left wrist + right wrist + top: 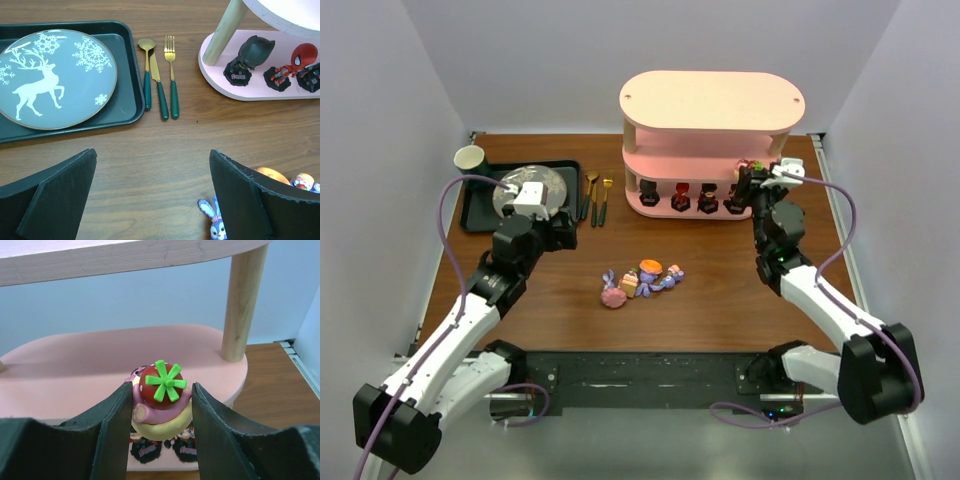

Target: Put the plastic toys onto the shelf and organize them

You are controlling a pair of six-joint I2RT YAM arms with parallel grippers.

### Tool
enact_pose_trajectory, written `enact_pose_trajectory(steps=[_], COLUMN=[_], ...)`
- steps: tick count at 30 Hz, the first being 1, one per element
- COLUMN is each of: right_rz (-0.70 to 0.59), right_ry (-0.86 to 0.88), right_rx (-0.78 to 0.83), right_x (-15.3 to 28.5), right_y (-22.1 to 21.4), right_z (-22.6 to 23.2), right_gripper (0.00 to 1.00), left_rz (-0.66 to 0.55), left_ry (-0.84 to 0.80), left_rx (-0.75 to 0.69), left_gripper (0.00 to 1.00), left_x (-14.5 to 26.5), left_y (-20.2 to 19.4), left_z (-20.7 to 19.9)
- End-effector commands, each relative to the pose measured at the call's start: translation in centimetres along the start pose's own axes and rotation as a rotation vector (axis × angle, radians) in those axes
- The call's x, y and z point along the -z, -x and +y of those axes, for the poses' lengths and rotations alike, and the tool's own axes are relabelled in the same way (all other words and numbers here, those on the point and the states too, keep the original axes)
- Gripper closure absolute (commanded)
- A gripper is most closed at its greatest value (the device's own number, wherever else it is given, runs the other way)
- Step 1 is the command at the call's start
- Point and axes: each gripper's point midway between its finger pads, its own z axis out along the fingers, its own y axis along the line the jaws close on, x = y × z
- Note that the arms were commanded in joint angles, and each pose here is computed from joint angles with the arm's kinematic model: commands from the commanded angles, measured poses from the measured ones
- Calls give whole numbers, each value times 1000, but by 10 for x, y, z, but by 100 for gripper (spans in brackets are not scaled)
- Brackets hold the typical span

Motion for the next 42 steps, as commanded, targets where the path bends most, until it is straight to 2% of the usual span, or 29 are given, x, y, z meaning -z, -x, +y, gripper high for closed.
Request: enact_pose_trajectory(steps=[1, 20, 27, 32, 35, 36, 39, 42], right_rz=[-210, -267, -269, -252, -235, -228, -218, -211], right_ry=[31, -63, -99, -110, -110, -111, -113, -102], right_rx=[-59, 25, 18, 8, 12, 14, 18, 21], right_x=[-23, -65, -73, -74, -74, -74, -73, -72], right_y=[55, 10, -2, -11, -18, -21, -25, -28], right_z=[5, -11, -16, -18, -19, -19, -20, -18], right_gripper=[100, 100, 95, 83, 73, 66, 54, 46], left_rz=[-24, -9, -8, -7, -6, -10, -7, -8], left_ry=[-14, -9, -8, -10, -11, -14, -19, -21], left_rx=[2, -14, -15, -17, -17, -16, -18, -18], left_gripper=[0, 0, 0, 0, 0, 0, 0, 0], left_x=[-2, -4, -4, -4, -4, -4, -4, -4], left_y=[6, 2, 1, 1, 0, 2, 1, 1], left_z=[-2, -1, -1, -1, -1, -1, -2, -3])
